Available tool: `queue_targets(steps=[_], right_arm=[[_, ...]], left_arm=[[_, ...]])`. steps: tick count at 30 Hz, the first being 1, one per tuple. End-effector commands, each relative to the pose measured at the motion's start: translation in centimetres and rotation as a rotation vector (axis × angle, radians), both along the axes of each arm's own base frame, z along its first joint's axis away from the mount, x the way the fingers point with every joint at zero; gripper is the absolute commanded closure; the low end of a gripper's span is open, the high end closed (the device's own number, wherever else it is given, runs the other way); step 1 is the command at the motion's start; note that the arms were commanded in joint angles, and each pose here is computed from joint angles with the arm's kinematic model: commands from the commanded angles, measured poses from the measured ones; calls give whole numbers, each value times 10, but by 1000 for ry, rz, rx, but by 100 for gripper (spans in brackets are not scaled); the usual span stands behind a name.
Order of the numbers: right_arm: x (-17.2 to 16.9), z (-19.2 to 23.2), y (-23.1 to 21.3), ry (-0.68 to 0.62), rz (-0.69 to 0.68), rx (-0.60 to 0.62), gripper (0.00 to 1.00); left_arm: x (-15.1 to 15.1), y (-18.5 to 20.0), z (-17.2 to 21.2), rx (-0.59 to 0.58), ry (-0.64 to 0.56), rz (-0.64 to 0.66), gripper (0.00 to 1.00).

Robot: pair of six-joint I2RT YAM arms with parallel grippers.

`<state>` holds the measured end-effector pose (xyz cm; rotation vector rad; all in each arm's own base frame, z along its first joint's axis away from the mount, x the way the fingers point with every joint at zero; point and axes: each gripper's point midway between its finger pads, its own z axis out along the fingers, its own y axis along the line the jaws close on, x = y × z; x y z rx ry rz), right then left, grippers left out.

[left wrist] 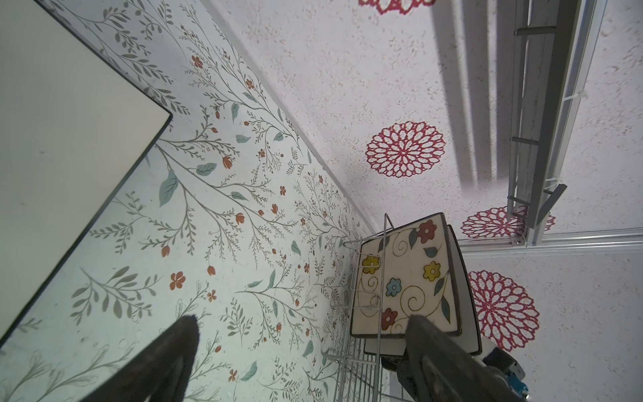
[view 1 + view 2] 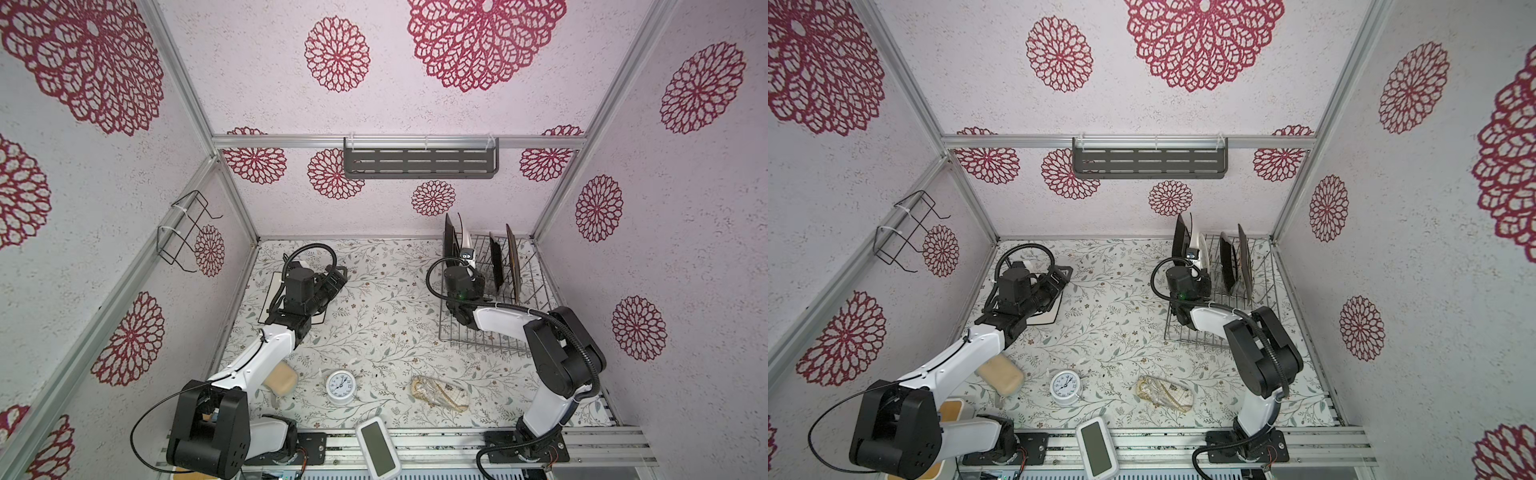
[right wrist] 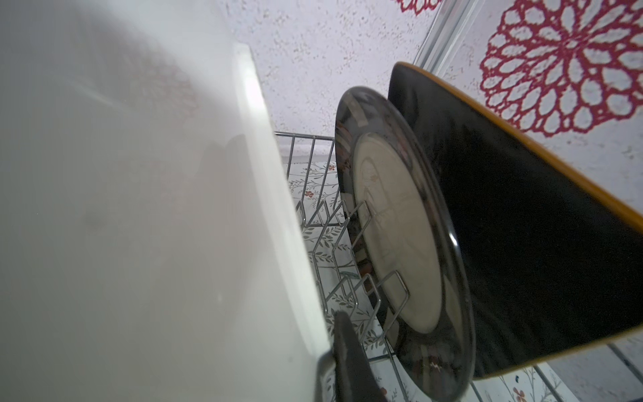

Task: Unload the plates from the dish rack
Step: 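Close the right gripper on the white square plate standing in the rack, then lift the white square plate up out of the rack with the right gripper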

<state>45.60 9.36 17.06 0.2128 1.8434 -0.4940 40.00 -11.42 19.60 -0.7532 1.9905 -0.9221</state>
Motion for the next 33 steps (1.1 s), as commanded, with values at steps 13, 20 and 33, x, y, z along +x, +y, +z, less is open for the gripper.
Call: queue_targets(steps=[13,20,33], right_arm=[[-17,96,-25,-248,-132,30,100],[-21,106,-26,-278,-137,46,100],[-29,125,-26,-330,-127,83,100]], left_arm=[[2,-6,22,8,-57,-18,3],[1,-6,22,10,-59,-17,3],[0,-6,23,10,-61,-17,3]])
